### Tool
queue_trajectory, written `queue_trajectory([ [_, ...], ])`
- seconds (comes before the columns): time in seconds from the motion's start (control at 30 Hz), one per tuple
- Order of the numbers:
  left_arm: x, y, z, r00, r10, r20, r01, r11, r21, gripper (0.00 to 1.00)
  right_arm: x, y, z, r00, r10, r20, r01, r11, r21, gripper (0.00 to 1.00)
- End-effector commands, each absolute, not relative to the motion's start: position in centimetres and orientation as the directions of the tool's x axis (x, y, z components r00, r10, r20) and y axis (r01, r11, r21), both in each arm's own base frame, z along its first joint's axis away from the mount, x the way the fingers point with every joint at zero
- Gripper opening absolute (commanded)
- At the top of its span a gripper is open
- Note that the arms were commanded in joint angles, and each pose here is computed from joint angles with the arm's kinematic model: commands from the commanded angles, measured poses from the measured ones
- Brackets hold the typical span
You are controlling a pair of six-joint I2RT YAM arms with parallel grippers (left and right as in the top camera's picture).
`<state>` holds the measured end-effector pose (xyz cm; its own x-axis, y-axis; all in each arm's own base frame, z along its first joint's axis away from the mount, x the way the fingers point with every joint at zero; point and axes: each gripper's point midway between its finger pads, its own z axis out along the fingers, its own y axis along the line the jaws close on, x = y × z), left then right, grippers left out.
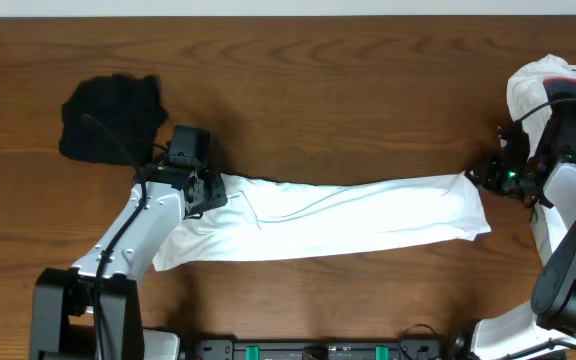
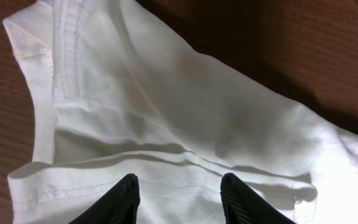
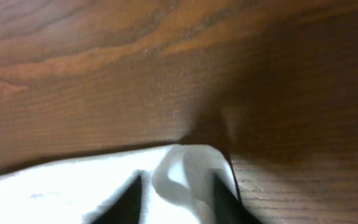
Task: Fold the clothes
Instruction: 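Grasp the strip's left and right ends with both grippers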
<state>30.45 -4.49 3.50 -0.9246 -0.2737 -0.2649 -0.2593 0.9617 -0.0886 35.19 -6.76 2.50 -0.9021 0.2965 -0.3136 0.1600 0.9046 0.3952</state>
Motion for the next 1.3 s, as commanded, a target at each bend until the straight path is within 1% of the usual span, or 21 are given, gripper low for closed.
queue_trajectory([
  [0.0, 30.9, -4.5, 3.7, -0.924, -0.265, -0.274, -0.252, 0.964, -0.084, 0.45, 34.6, -7.2, 2.0, -0.911, 0.287, -0.296, 0.167, 0.913, 0.371, 0.57],
  [0.17, 30.8, -4.4, 3.7, -0.925, -0.265, -0.271, -0.252, 0.964, -0.083, 0.45, 33.8, -7.2, 1.9, -0.921, 0.293, -0.258, 0.189, 0.913, 0.361, 0.62],
  [0.23, 30.7, -4.4, 3.7, -0.926, -0.265, -0.268, -0.253, 0.964, -0.081, 0.45, 33.3, -7.1, 1.8, -0.927, 0.295, -0.232, 0.2, 0.911, 0.36, 0.66],
  [0.3, 30.7, -4.4, 3.7, -0.926, -0.265, -0.268, -0.253, 0.964, -0.081, 0.45, 32.4, -7.3, 1.5, -0.934, 0.296, -0.198, 0.219, 0.916, 0.337, 0.67],
  [0.4, 30.7, -4.4, 3.7, -0.926, -0.266, -0.269, -0.253, 0.964, -0.082, 0.45, 31.1, -7.1, 1.0, -0.947, 0.29, -0.14, 0.237, 0.922, 0.306, 0.64],
  [0.5, 30.8, -4.4, 3.7, -0.925, -0.266, -0.271, -0.253, 0.964, -0.083, 0.45, 30.5, -7.3, 0.7, -0.956, 0.271, -0.116, 0.236, 0.938, 0.253, 0.62],
  [0.63, 30.8, -4.4, 3.7, -0.925, -0.265, -0.271, -0.252, 0.964, -0.083, 0.45, 30.6, -7.4, 0.1, -0.966, 0.224, -0.127, 0.203, 0.965, 0.163, 0.59],
  [0.73, 30.7, -4.4, 3.7, -0.926, -0.265, -0.268, -0.253, 0.964, -0.081, 0.45, 30.9, -7.2, -0.6, -0.972, 0.185, -0.144, 0.171, 0.98, 0.104, 0.6],
  [0.83, 30.7, -4.4, 3.7, -0.926, -0.265, -0.268, -0.253, 0.964, -0.081, 0.45, 31.0, -6.9, -1.3, -0.973, 0.16, -0.166, 0.149, 0.986, 0.076, 0.61],
  [0.97, 30.7, -4.4, 3.7, -0.926, -0.265, -0.268, -0.253, 0.964, -0.081, 0.45, 30.5, -6.8, -2.3, -0.971, 0.166, -0.173, 0.155, 0.985, 0.075, 0.6],
  [1.03, 30.7, -4.4, 3.7, -0.926, -0.265, -0.268, -0.253, 0.964, -0.081, 0.45, 30.1, -6.8, -2.6, -0.968, 0.191, -0.165, 0.18, 0.98, 0.079, 0.57],
  [1.07, 30.7, -4.4, 3.7, -0.926, -0.265, -0.268, -0.253, 0.964, -0.081, 0.45, 30.0, -6.8, -2.7, -0.965, 0.206, -0.16, 0.195, 0.977, 0.082, 0.54],
  [1.13, 30.7, -4.4, 3.7, -0.926, -0.265, -0.268, -0.252, 0.964, -0.082, 0.45, 29.7, -6.7, -2.7, -0.96, 0.236, -0.148, 0.225, 0.97, 0.087, 0.44],
  [1.17, 30.7, -4.4, 3.7, -0.926, -0.265, -0.268, -0.253, 0.964, -0.081, 0.45, 29.6, -6.7, -2.7, -0.958, 0.249, -0.142, 0.239, 0.967, 0.09, 0.42],
  [1.23, 30.7, -4.4, 3.7, -0.926, -0.265, -0.268, -0.253, 0.964, -0.081, 0.45, 29.2, -6.6, -2.8, -0.956, 0.267, -0.123, 0.256, 0.962, 0.093, 0.43],
  [1.27, 30.7, -4.4, 3.7, -0.926, -0.265, -0.268, -0.252, 0.964, -0.082, 0.46, 29.1, -6.5, -2.8, -0.957, 0.267, -0.116, 0.257, 0.962, 0.093, 0.48],
])
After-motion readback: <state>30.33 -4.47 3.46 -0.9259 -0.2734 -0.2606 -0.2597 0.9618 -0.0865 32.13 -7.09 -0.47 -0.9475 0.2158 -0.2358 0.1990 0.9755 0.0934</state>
